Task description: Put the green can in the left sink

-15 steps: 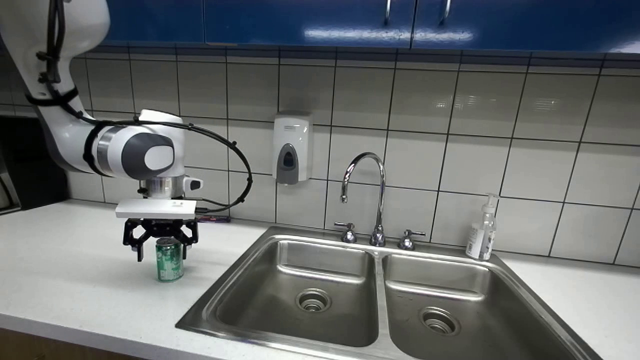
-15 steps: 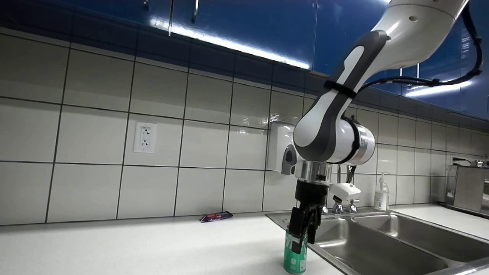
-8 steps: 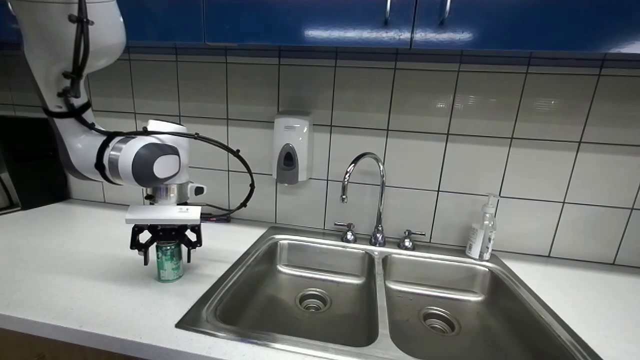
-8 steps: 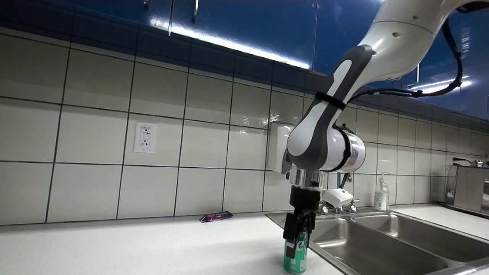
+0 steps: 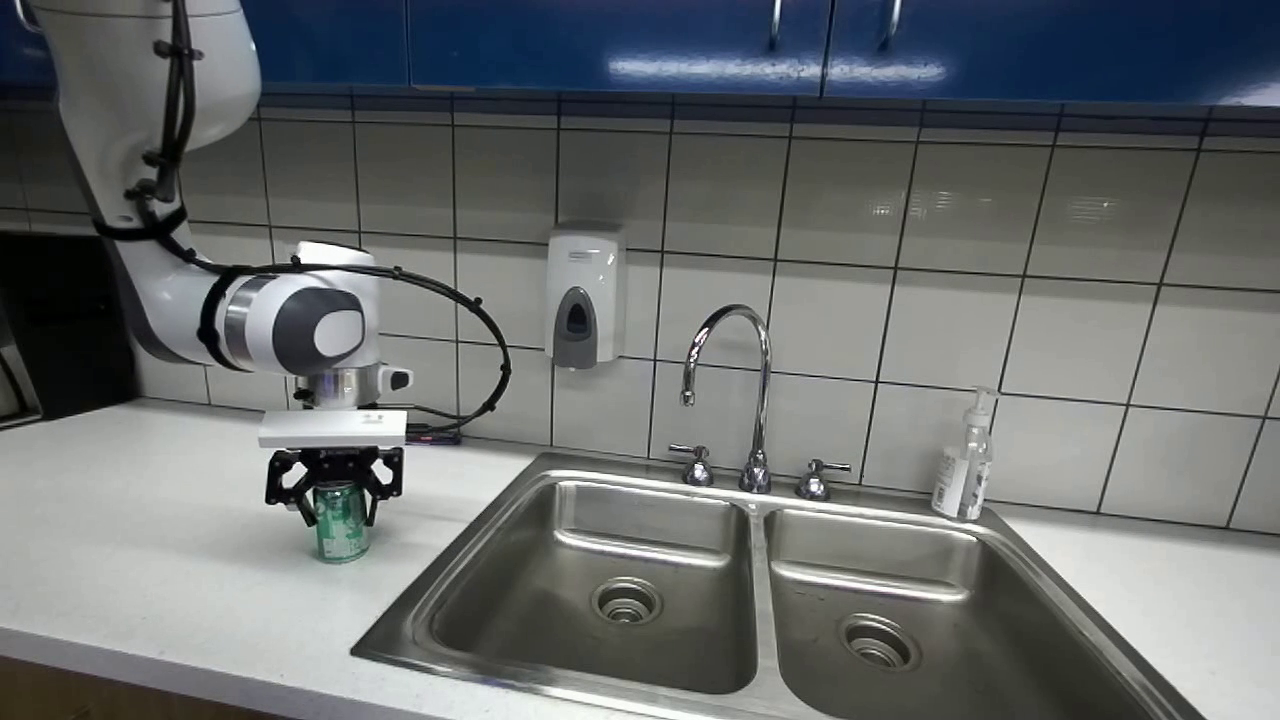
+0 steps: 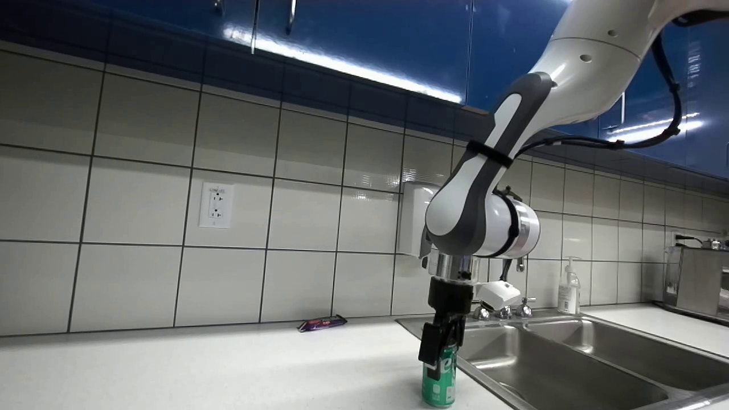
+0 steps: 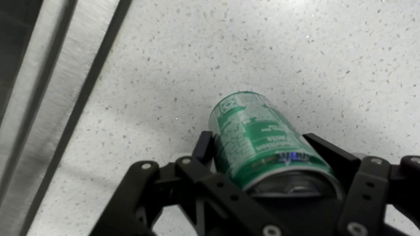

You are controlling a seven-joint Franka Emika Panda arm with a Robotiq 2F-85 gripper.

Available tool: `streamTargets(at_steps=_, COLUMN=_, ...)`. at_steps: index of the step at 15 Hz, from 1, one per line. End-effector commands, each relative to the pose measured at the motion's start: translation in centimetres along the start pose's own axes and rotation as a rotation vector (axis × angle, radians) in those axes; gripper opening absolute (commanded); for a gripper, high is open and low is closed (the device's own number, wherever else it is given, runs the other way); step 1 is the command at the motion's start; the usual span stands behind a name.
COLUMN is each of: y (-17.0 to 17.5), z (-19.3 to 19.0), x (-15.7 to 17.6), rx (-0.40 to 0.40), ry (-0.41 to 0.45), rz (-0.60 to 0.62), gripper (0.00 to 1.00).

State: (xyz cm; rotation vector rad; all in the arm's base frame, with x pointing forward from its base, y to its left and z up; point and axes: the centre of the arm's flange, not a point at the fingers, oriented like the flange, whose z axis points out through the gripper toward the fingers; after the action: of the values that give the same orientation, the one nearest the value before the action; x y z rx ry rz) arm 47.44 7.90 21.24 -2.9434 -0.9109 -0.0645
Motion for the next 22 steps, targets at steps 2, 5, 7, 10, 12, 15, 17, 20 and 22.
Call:
streamTargets(at_steps=2, y=0.8, z=-0.6, x=0.4, rx=0.003, ry=0.001, rz=0.000, gripper=0.45)
streamTargets(at_steps=5, y=2.2, z=-2.6, x=1.1, rx=0.020, ry=0.003, rz=0.043, gripper=0.45)
streamTargets(at_steps=7, y=3.4, z=-3.8, x=1.7, rx=0.031, ry=-0.007, rz=0.075, gripper=0.45)
streamTargets(at_steps=10, y=5.3, z=-5.4, x=2.2, rx=0.036, ry=-0.004, rz=0.114, gripper=0.45)
streamTargets(at_steps=12, y=6.5, z=-6.2, x=2.4, rx=0.029, ry=0.003, rz=0.138, gripper=0.45)
streamTargets(at_steps=15, y=8.9, z=-7.4, x=2.3, rx=0.012, ry=0.021, rz=0.188, gripper=0.45)
streamTargets(at_steps=17, y=10.5, z=-8.1, x=1.9, rx=0.000, ry=0.032, rz=0.223, gripper=0.45)
streamTargets(at_steps=20, y=13.0, z=-8.8, x=1.0, rx=-0.024, ry=0.042, rz=0.284, gripper=0.45)
streamTargets(at_steps=22, y=14.5, z=-9.1, x=0.3, rx=-0.036, ry=0.045, rz=0.323, gripper=0.45)
